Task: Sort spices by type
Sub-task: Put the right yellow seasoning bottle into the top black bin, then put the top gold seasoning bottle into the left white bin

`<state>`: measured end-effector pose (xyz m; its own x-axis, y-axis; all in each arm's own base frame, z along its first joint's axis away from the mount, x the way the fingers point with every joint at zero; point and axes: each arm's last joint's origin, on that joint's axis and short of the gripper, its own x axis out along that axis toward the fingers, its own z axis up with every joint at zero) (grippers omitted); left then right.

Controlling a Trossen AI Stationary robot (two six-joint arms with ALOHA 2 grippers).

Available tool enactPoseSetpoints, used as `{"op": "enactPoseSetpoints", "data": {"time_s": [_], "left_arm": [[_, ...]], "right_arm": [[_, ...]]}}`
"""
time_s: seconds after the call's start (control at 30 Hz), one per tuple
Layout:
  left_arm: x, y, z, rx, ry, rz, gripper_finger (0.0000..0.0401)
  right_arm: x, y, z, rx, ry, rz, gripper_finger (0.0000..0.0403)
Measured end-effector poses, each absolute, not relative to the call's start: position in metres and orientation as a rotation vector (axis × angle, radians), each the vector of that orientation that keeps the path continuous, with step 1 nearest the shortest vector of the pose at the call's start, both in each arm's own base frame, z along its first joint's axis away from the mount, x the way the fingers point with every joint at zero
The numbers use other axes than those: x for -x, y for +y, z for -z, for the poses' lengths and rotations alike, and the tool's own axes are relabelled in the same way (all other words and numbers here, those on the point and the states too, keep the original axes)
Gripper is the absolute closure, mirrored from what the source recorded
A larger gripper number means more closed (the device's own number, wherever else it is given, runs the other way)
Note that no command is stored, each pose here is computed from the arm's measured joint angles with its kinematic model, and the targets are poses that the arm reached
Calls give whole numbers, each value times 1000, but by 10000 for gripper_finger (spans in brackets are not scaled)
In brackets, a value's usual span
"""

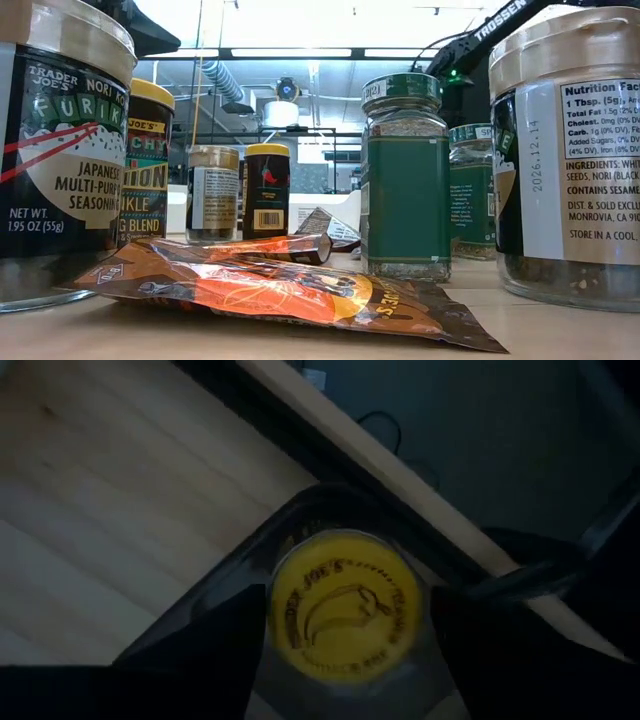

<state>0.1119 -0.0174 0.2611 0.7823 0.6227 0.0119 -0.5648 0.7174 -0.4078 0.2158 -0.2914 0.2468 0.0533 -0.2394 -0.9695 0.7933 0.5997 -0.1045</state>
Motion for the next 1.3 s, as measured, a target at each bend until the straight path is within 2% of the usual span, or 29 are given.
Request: {"op": "enactPoseSetpoints", "data": {"time_s": [0.17,0.4,0.57,0.67,0.8,0.9,1.0,1.13,1.3], "left_arm": [[-112,-18,-261,400,-148,-639,360],[-116,-24,-264,376,-119,-390,339],[-118,-29,-276,405,-203,-207,296],[-119,-31,-290,392,-325,-133,262],[-117,-31,-313,328,-546,-121,214],[-115,-30,-339,253,-629,-177,185],[-117,-29,-365,184,-562,-271,172],[-125,-26,-392,-10,-273,-377,170],[-133,-15,-422,-76,-15,-485,172]], "right_arm": [[-210,-286,-303,-402,1170,913,116],[-202,-262,-377,-293,946,941,113],[-198,-242,-395,-253,899,920,116],[-196,-231,-402,-236,894,901,119],[-193,-215,-411,-204,893,866,118],[-189,-203,-418,-189,883,849,117],[-183,-190,-426,-177,873,836,119],[-174,-176,-435,-160,858,823,123],[-161,-163,-444,-147,829,830,121]]}}
